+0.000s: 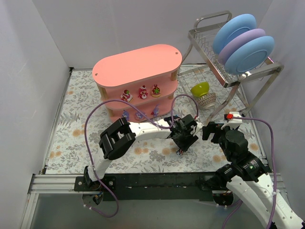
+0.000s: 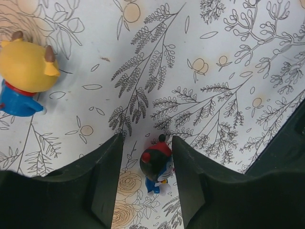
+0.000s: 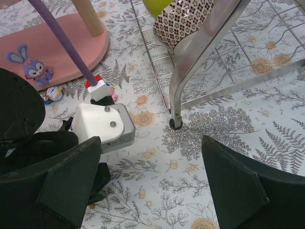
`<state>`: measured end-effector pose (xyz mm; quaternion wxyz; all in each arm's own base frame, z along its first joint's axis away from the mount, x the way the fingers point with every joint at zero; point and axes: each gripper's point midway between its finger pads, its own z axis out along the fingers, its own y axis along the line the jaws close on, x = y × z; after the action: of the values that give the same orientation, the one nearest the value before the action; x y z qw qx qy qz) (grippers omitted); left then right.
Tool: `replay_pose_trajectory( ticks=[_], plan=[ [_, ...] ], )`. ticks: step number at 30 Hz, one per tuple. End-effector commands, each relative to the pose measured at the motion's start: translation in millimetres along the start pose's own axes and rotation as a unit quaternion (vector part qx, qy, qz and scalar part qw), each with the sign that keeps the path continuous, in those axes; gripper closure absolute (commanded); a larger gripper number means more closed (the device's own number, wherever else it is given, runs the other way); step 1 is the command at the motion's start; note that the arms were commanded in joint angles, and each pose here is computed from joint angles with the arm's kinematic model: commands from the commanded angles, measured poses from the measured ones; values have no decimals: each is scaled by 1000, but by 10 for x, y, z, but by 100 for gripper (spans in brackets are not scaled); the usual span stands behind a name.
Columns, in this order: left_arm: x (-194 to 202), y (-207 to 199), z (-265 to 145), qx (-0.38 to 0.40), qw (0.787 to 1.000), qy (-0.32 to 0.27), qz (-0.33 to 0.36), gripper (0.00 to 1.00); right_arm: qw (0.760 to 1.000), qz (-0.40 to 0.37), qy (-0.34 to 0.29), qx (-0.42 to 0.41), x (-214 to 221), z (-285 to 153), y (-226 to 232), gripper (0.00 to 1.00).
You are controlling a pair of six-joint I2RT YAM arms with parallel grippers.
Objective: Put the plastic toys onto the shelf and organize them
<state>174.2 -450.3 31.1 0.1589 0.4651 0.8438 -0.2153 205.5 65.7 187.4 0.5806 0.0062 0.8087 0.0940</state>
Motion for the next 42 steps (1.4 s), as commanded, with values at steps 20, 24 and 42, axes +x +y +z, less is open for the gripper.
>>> replay_pose_trajectory(
  ticks=[20,24,42],
  plan=[
    [-258,-8,-404,-171,982,-74,-35,53,1000,4,-24,-11,-116,21,53,7],
    [-249,-65,-384,-173,982,-72,-32,53,1000,4,-25,-10,-120,21,52,7],
    [-51,-136,-206,-192,980,-34,-28,58,1000,4,-28,-10,-136,17,47,7]
  ],
)
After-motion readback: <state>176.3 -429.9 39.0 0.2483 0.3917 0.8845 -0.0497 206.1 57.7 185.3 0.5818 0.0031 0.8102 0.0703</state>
